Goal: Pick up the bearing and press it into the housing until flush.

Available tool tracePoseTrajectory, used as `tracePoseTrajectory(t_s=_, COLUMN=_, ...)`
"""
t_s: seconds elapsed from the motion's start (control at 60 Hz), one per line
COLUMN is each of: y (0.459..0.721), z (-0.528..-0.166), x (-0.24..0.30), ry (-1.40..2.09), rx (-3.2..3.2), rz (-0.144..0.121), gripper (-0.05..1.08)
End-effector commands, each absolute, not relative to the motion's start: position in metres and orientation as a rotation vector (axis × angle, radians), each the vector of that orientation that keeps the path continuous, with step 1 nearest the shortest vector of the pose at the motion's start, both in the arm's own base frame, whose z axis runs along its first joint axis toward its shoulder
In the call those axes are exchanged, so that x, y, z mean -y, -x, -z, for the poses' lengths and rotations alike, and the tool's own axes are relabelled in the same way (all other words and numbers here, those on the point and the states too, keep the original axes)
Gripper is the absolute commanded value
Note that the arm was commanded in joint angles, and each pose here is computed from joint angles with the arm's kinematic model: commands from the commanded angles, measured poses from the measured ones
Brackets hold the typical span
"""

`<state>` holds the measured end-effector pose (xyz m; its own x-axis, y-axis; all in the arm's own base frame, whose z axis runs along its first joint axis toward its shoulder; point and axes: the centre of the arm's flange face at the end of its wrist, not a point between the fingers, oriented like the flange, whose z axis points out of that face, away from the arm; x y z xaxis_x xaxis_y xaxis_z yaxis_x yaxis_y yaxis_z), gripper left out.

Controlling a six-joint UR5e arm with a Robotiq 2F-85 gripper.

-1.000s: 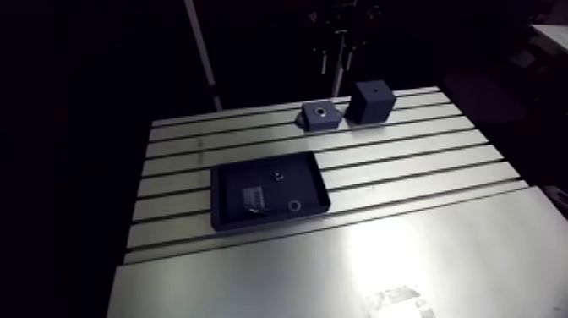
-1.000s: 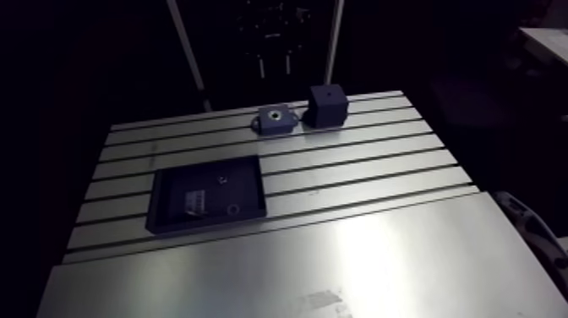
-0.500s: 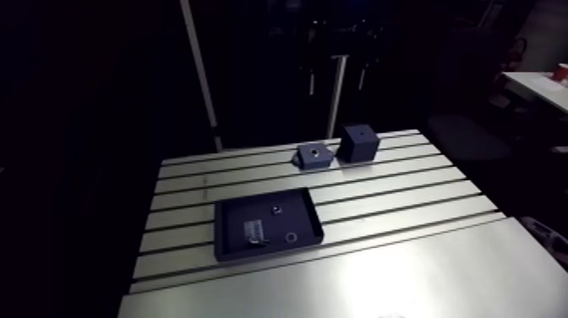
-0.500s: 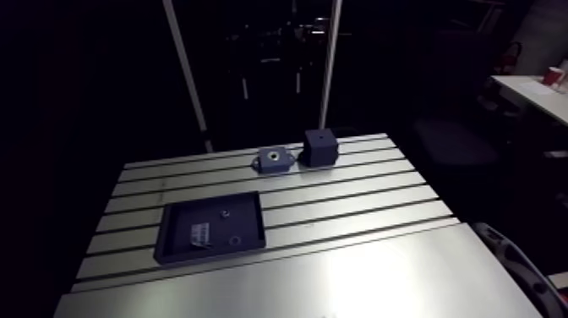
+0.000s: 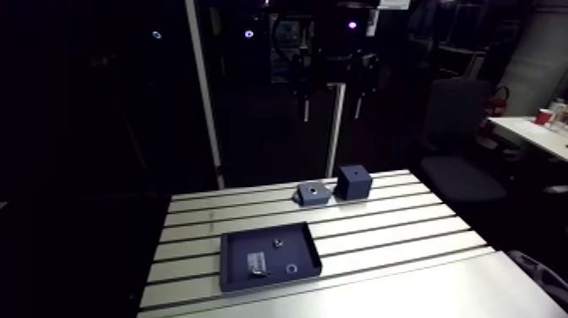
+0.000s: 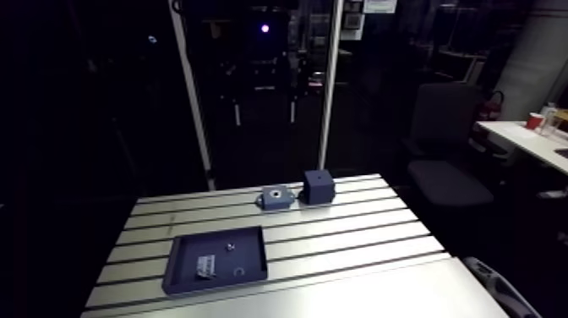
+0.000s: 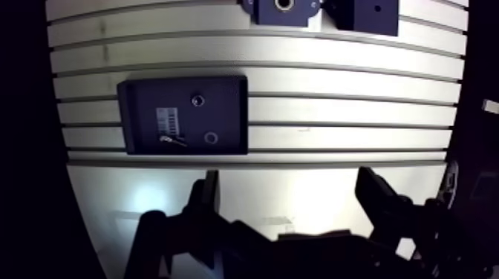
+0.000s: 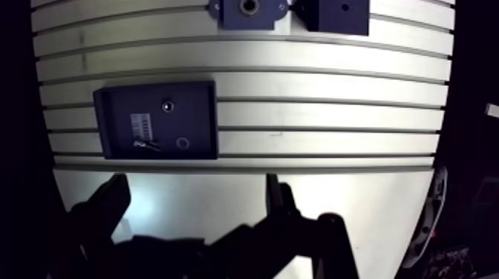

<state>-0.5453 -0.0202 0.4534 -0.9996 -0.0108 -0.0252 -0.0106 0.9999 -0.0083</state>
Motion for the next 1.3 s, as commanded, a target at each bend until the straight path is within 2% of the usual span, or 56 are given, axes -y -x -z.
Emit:
tracePoseTrajectory(t_s=0.017, y=0.527, z=-0.466, x=0.04, ry=-0.036, rx=-3.129, rz=0.01, gripper=0.0)
tracePoseTrajectory(t_s=0.217, y=0.53, z=-0.463, x=0.054, ry=-0.04, rx=-3.122, rz=0.001, gripper=0.0)
tracePoseTrajectory(t_s=0.283, y=0.53, z=-0.464, x=0.053, ry=-0.046, rx=-3.121, rz=-0.019, gripper=0.0)
tracePoseTrajectory(t_s=0.333, y=0.531, z=-0.465, x=0.051, ry=-0.046, rx=-3.123, rz=-0.048, gripper=0.0)
tracePoseTrajectory(t_s=0.4, y=0.531, z=-0.467, x=0.05, ry=-0.044, rx=-3.127, rz=-0.061, gripper=0.0)
tracePoseTrajectory(t_s=0.95, y=0.534, z=-0.465, x=0.052, ry=-0.04, rx=-3.127, rz=-0.044, gripper=0.0)
tracePoseTrajectory(t_s=1.117, y=0.535, z=-0.465, x=0.053, ry=-0.04, rx=-3.135, rz=-0.024, gripper=0.0)
tracePoseTrajectory(t_s=1.3, y=0.535, z=-0.465, x=0.053, ry=-0.04, rx=-3.134, rz=-0.024, gripper=0.0)
